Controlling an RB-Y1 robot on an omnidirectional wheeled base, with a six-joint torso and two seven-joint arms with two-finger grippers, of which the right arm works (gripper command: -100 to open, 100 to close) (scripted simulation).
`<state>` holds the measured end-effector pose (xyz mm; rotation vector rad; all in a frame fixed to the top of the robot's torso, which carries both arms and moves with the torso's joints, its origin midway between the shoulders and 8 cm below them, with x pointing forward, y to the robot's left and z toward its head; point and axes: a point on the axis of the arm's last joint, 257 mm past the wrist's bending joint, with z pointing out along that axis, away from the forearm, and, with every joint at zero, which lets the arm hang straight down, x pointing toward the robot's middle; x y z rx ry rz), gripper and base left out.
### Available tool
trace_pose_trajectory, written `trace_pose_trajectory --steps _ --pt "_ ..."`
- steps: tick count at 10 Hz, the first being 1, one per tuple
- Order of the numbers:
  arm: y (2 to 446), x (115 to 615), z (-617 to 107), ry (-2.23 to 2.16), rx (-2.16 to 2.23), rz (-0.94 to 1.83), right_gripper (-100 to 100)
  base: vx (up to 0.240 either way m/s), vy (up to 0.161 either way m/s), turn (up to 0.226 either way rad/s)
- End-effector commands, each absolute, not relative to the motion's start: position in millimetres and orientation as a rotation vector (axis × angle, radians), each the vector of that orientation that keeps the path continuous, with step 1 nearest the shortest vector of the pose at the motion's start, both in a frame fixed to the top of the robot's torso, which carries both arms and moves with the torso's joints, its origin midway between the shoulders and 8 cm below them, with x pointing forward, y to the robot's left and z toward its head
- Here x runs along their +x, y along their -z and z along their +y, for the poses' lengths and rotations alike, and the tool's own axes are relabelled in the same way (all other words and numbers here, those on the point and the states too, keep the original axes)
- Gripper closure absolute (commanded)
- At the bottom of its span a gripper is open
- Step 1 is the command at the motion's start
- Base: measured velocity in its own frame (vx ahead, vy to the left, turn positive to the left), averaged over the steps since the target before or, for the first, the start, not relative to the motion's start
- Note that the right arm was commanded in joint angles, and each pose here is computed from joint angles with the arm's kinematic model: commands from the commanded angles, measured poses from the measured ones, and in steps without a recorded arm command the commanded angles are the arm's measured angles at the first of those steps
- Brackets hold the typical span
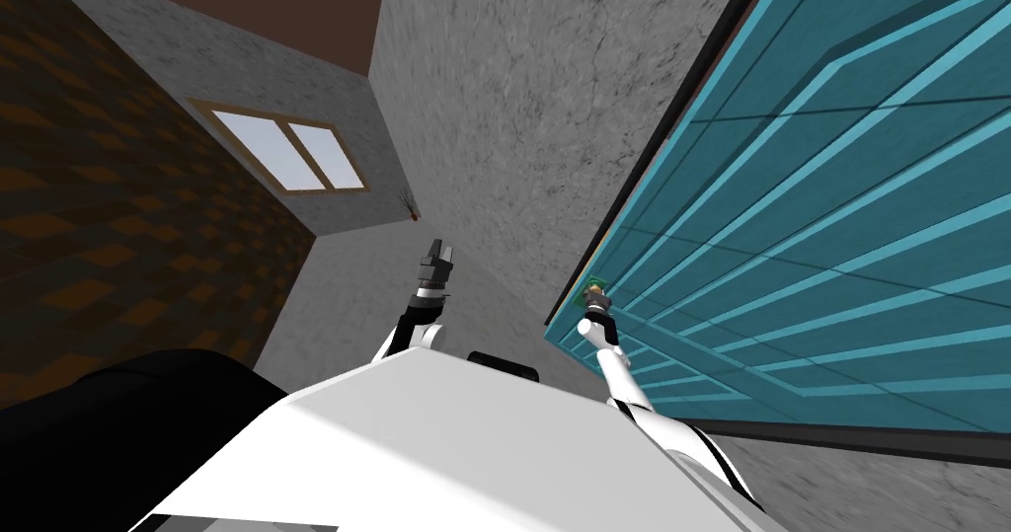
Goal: Pull the door open
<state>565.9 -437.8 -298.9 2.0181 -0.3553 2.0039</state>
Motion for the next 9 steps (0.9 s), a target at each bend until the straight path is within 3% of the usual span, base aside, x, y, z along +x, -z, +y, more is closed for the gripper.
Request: trace_pose_trajectory --steps 1,9 --pt "298 567 -434 -2.017 2.026 -0.343 100 -0.136 -0.038 0.125" --pt "296 570 -414 -2.078 2.077 -0.28 100 -0.248 -0.062 0.132"
